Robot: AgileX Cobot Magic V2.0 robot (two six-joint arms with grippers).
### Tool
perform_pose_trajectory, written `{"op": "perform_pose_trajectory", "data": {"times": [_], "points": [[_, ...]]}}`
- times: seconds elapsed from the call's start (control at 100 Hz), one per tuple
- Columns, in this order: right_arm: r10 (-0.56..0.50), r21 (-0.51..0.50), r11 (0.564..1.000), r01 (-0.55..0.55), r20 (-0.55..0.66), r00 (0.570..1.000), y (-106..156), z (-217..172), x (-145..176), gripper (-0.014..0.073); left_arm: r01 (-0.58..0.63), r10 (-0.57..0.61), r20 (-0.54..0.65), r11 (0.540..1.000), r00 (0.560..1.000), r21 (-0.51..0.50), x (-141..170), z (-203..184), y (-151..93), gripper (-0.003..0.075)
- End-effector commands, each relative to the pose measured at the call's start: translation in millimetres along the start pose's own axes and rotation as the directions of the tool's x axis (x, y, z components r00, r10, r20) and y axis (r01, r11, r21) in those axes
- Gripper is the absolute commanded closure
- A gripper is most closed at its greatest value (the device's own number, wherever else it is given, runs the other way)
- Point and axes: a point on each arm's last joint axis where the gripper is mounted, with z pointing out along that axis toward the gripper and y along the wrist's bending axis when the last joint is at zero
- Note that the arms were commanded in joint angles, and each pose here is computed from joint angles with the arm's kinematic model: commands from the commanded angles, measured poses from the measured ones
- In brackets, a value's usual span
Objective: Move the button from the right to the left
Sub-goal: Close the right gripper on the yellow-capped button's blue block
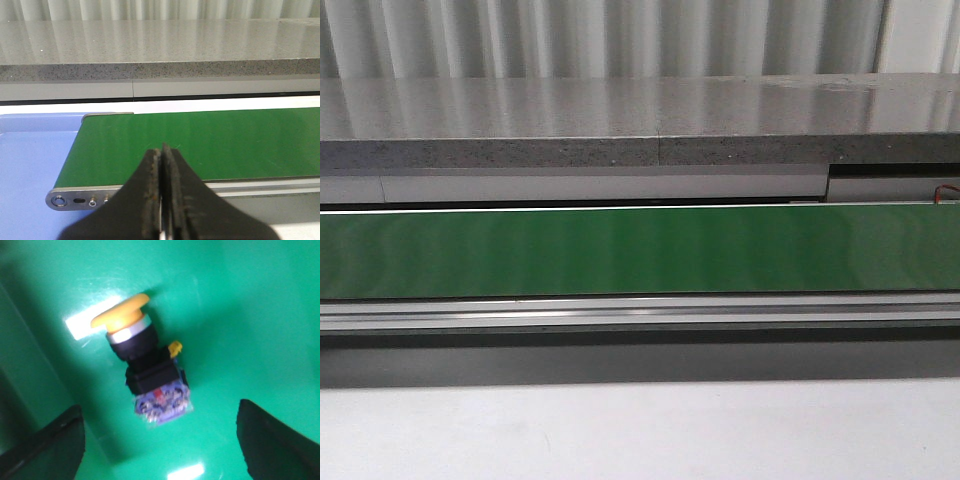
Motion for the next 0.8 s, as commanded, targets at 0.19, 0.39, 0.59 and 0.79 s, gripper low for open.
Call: {"op": "perform_pose_trajectory", "data": {"times": [0.19, 0.39, 0.59, 0.79], "points": [[-0.179, 0.007, 0.984, 0.179, 0.016, 0.984, -2, 9, -22, -0.0015, 0.007, -0.007, 0.084, 1.000, 0.996, -0.001, 0, -1, 0, 0.0740], [-0.236, 0.009, 0.972, 0.236, 0.009, 0.972, -2, 22, -26, 0.0072, 0.007, -0.007, 0.084, 1.000, 0.996, -0.001, 0, -1, 0, 0.0740], [-0.237, 0.012, 0.971, 0.237, 0.017, 0.971, -3, 23, -28, 0.0347, 0.007, -0.007, 0.084, 1.000, 0.996, -0.001, 0, -1, 0, 0.0740], [-0.238, 0.024, 0.971, 0.237, 0.070, 0.969, -2, -3, -35, 0.0363, 0.007, -0.007, 0.084, 1.000, 0.996, -0.001, 0, -1, 0, 0.0740]]}}
